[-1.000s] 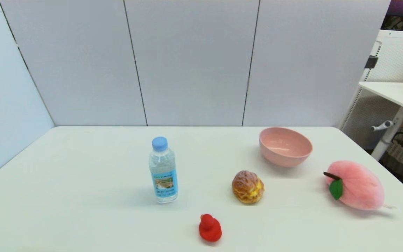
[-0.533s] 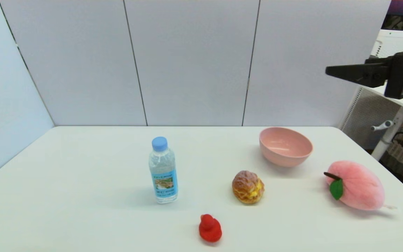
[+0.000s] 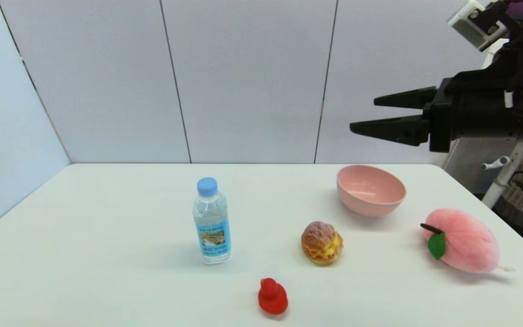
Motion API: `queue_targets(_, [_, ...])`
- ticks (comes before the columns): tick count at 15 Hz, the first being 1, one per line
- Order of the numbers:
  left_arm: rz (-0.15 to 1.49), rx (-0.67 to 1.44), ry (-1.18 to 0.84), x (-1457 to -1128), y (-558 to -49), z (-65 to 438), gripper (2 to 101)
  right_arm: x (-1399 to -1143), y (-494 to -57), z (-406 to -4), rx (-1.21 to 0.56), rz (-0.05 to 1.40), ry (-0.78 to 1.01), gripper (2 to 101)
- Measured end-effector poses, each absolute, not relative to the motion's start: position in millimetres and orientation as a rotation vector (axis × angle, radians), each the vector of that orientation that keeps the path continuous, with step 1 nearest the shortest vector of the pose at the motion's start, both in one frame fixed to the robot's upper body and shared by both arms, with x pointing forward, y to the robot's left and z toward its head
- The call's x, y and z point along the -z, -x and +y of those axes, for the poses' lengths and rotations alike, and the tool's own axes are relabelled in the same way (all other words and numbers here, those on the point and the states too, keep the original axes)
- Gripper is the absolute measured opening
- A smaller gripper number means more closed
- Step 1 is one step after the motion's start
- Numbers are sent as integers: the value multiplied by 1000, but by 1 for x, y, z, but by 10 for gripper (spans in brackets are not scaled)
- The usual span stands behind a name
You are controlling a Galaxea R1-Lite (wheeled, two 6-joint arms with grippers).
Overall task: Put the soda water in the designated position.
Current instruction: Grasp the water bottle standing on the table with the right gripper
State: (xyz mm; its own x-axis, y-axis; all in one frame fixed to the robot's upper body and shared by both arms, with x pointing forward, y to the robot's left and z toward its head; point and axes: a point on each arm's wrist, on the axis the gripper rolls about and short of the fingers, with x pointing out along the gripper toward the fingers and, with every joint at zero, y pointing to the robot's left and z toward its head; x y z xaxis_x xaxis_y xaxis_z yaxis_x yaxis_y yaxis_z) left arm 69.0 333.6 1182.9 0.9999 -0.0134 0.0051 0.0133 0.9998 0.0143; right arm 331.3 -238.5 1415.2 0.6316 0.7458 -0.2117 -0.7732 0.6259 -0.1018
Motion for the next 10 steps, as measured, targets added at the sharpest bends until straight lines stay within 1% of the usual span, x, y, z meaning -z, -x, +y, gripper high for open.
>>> queue_targets(2, [-6, 14, -14, -1183, -69, 334, 978, -1403, -343, -231, -1020, 159, 225, 980])
queue_targets(4, [-5, 14, -14, -1183, -69, 334, 978, -1388, -355, -223, -1128, 166, 255, 980])
queue_targets(10, [-6, 14, -14, -1183, -69, 334, 978, -1346, -387, -196, -1201, 277, 251, 980])
